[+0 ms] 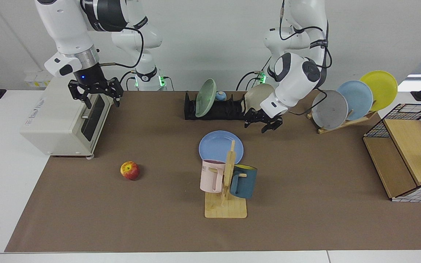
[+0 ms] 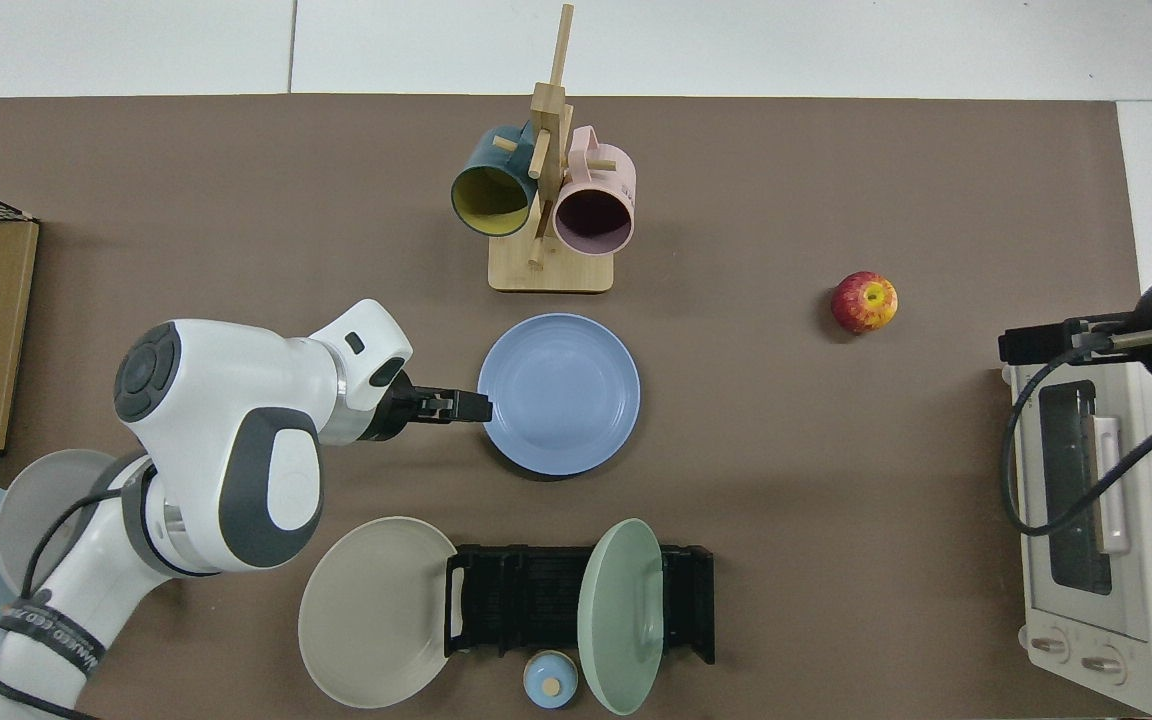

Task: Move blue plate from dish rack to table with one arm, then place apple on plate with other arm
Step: 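Release the plate and withdraw the left gripper while the right gripper reaches the apple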

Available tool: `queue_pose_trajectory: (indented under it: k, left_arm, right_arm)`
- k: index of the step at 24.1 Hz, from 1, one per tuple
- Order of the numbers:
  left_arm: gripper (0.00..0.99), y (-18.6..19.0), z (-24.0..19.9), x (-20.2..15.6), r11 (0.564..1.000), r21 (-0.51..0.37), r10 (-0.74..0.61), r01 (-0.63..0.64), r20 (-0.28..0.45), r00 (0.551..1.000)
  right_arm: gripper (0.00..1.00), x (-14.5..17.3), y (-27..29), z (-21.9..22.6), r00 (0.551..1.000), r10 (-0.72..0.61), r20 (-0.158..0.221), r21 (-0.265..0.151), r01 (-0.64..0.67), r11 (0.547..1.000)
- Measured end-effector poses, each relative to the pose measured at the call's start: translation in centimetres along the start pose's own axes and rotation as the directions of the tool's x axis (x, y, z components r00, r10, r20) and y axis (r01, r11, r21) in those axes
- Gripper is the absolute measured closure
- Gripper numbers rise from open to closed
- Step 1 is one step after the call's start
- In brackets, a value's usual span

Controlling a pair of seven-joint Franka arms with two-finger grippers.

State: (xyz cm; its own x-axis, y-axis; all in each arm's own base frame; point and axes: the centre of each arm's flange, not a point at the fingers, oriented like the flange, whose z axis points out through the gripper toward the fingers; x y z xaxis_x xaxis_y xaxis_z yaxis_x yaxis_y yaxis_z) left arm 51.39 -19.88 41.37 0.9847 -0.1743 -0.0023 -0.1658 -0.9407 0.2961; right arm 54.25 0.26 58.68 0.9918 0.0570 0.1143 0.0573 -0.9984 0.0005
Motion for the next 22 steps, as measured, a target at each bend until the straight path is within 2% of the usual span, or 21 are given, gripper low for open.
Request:
queue_pose_trajectory:
  k: [3, 5, 12, 17, 22]
  left_arm:
    - [0.132, 0.0, -2.3, -0.5, 0.994, 0.104, 0.032, -0.032, 0.002, 0.999]
    - [0.070, -0.1, -3.7, -0.8, 0.987, 0.151, 0.046, -0.047, 0.011, 0.999]
    - [0.013, 0.2, -10.6, -1.0, 0.964, 0.252, 0.069, -0.081, 0.056, 0.996]
    - [0.018, 0.0, -16.5, -0.3, 0.938, 0.336, 0.079, -0.081, 0.019, 0.997]
    - [0.009, -0.9, -22.4, -0.4, 0.936, 0.348, 0.056, -0.049, -0.011, 0.998]
  right_arm:
    - [0.00, 0.8, 0.0, 2.3, 1.000, -0.001, -0.004, 0.000, 0.001, 1.000]
    - [0.00, 1.4, -0.1, 4.4, 1.000, -0.004, -0.001, 0.000, 0.004, 1.000]
    - [0.00, 4.2, -0.7, 13.4, 0.999, -0.031, 0.012, 0.001, 0.031, 1.000]
    - [0.00, 5.6, -0.9, 18.5, 0.998, -0.058, 0.005, 0.001, 0.058, 0.998]
    - [0.00, 6.4, -0.9, 22.9, 0.998, -0.060, 0.001, 0.000, 0.060, 0.998]
